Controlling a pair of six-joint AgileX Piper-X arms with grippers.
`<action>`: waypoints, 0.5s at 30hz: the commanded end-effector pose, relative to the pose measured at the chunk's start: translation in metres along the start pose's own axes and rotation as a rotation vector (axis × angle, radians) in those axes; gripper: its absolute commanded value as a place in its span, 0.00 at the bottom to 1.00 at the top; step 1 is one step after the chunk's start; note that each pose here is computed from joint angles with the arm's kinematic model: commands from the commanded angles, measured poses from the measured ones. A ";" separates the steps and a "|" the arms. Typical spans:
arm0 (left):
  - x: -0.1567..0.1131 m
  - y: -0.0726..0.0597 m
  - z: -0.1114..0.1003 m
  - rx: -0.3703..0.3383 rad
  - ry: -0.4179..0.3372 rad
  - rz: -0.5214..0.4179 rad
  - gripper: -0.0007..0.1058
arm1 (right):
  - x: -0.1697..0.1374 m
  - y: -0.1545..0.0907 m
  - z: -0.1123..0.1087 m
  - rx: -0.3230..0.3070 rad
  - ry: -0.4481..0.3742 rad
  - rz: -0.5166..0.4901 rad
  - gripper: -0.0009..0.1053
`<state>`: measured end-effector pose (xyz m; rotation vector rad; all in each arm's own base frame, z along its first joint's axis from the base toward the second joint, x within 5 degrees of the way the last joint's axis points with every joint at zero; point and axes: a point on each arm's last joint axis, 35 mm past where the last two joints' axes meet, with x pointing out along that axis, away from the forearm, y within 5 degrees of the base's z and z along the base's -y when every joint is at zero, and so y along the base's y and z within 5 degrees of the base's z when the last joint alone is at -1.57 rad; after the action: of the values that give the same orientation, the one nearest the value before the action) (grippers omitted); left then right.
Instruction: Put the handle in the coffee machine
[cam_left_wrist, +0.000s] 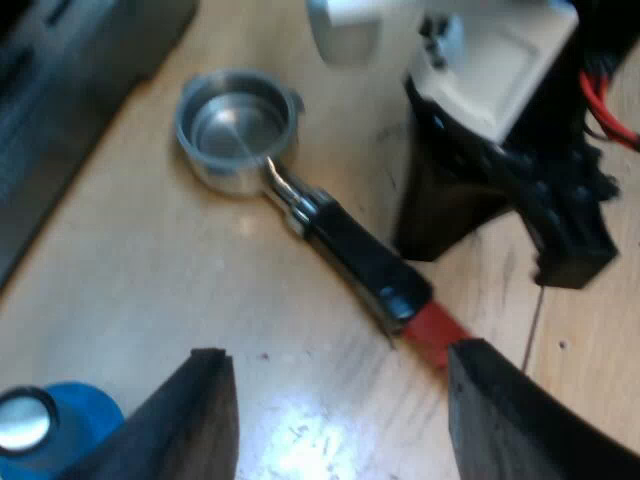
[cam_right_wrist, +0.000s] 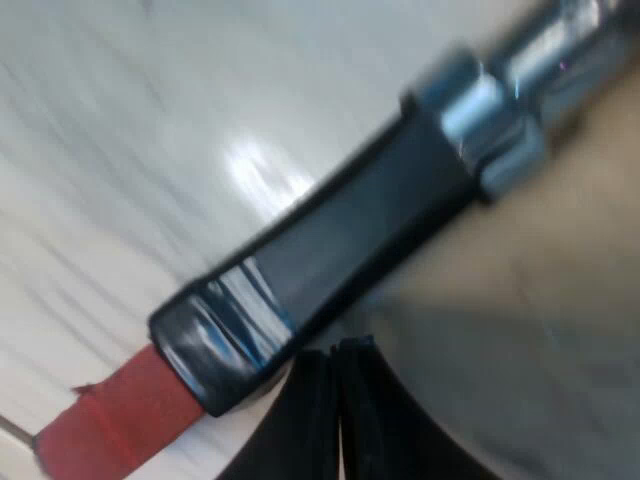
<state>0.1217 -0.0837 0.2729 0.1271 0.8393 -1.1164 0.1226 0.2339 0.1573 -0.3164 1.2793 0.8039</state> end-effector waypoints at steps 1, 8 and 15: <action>-0.001 -0.001 -0.002 0.002 0.010 -0.002 0.48 | 0.000 0.004 0.011 0.026 -0.102 0.028 0.01; -0.001 -0.002 -0.006 -0.008 0.041 -0.011 0.48 | -0.004 0.008 0.028 0.020 -0.276 0.021 0.01; -0.002 -0.003 -0.010 -0.031 0.075 -0.017 0.48 | -0.009 0.010 0.029 0.008 -0.280 0.061 0.01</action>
<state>0.1147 -0.0801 0.2675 0.1348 0.9257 -1.1170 0.1363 0.2552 0.1704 -0.1611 1.0527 0.8401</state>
